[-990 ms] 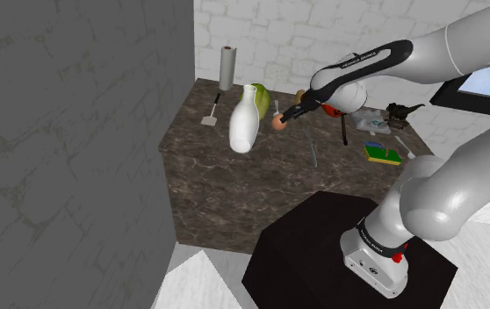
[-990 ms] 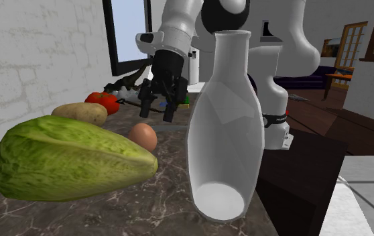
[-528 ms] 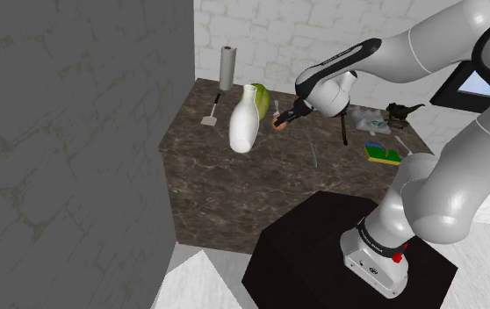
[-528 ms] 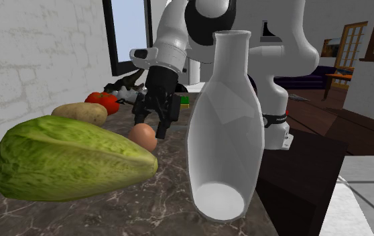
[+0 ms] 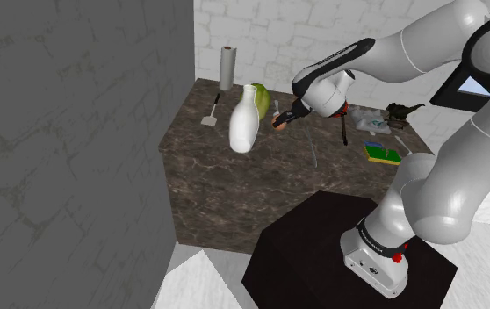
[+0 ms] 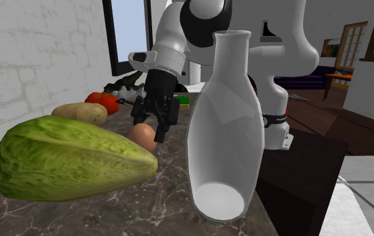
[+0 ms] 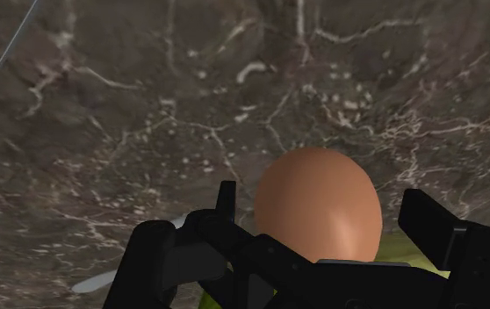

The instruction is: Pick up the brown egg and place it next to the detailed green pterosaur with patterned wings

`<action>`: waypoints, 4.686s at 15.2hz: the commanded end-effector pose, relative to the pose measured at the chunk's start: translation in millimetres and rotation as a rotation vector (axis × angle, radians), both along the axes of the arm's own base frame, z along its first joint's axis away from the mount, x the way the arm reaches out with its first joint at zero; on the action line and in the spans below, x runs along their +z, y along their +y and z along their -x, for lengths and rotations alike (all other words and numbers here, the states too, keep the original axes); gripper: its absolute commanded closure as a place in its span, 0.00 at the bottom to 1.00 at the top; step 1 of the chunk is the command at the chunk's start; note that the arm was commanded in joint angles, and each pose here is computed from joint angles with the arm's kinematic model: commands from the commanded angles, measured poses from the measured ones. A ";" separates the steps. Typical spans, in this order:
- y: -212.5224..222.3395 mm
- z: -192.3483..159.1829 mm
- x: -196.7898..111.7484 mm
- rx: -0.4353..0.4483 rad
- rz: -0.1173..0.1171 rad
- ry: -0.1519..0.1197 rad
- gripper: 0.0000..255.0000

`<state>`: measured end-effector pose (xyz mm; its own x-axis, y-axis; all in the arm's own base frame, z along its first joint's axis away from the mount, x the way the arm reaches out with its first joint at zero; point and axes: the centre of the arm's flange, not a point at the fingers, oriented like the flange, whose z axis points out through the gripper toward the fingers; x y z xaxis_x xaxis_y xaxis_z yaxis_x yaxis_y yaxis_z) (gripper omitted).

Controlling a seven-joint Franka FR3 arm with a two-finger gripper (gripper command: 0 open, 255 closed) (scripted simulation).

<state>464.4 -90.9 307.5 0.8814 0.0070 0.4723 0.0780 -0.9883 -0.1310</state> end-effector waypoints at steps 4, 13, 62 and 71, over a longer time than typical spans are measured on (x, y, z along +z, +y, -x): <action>0.1 0.1 0.1 0.000 0.000 0.000 1.00; 0.0 0.0 15.8 0.000 0.000 0.000 1.00; 0.0 0.0 271.3 0.000 0.000 0.000 1.00; -96.9 68.8 271.3 0.000 0.000 0.000 1.00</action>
<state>405.3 -177.0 579.4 0.8816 0.0059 0.4720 0.0768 -0.9884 -0.1311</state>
